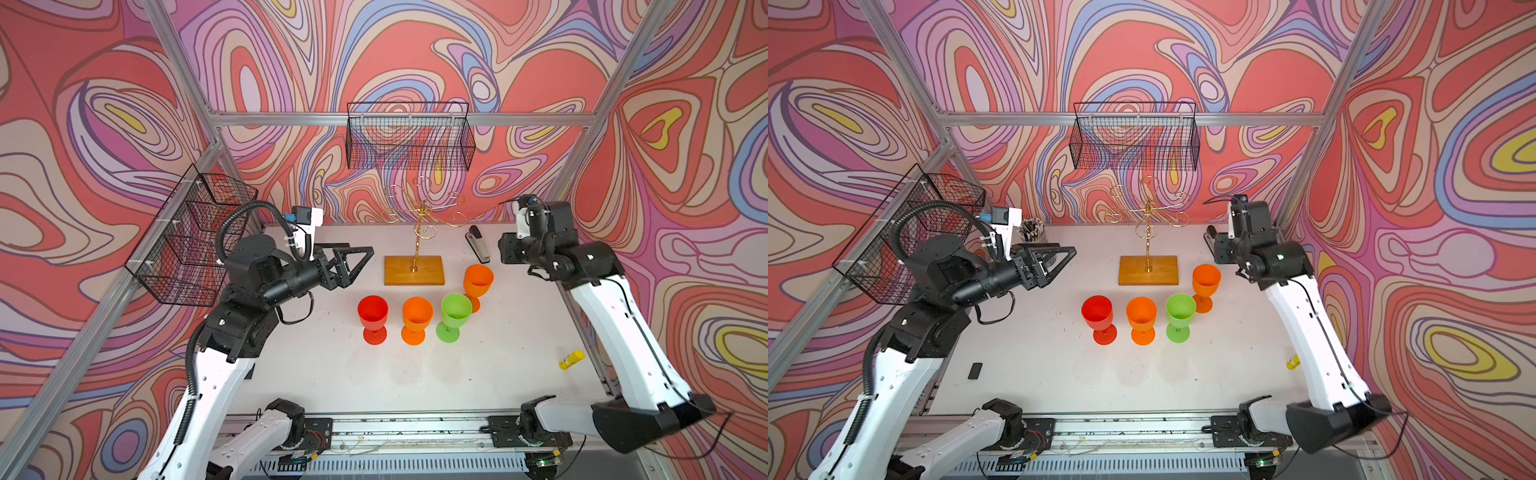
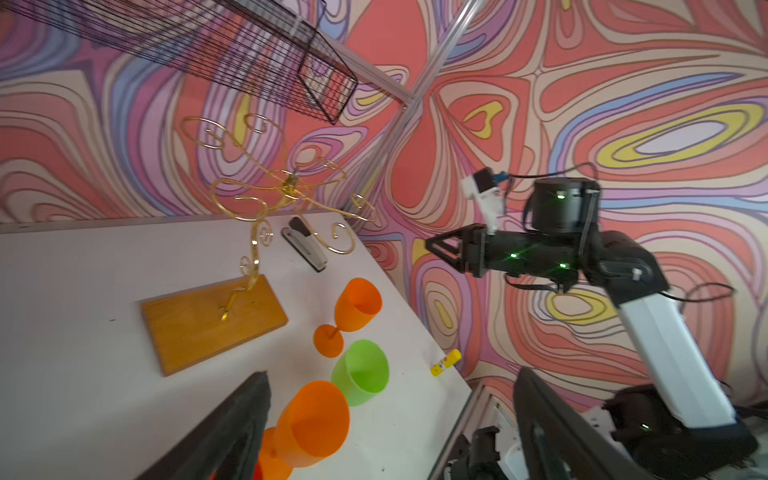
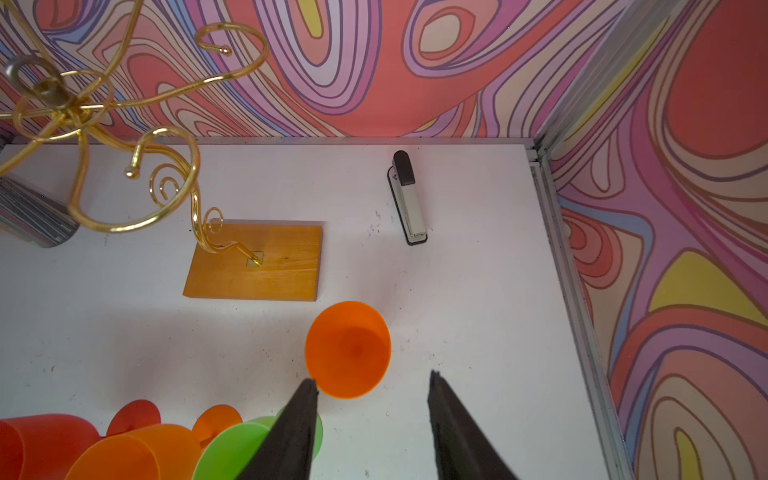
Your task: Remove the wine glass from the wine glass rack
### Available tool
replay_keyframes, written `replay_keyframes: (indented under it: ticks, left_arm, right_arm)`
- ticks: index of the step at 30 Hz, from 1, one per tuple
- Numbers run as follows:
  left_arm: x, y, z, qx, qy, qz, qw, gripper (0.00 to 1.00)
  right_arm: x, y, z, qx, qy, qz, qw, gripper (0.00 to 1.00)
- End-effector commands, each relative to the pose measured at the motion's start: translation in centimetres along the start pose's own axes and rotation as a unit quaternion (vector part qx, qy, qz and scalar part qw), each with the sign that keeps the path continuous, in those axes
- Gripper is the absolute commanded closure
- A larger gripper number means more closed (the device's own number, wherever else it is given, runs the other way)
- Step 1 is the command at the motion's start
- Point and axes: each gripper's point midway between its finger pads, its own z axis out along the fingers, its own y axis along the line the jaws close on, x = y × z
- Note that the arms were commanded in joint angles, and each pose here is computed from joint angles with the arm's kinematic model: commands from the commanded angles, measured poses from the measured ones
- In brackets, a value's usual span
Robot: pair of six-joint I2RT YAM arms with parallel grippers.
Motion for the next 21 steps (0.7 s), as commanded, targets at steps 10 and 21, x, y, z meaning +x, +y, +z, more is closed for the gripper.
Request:
replay_keyframes:
  ticks: [10, 21]
  left_arm:
    - [0.8, 17.3, -2.8, -0.427, -0.043, 0.161, 0.889, 0.09]
    - [7.3, 27.1, -0.7, -0.495, -0.062, 0.178, 0.848, 0.06]
  right_arm:
    - [-0.3, -5.5, 1.6, 0.139, -0.19, 0.004, 0.972, 0.27]
    - [4.5, -12.3, 10.4, 0.183, -0.175, 0.128, 0.959, 0.14]
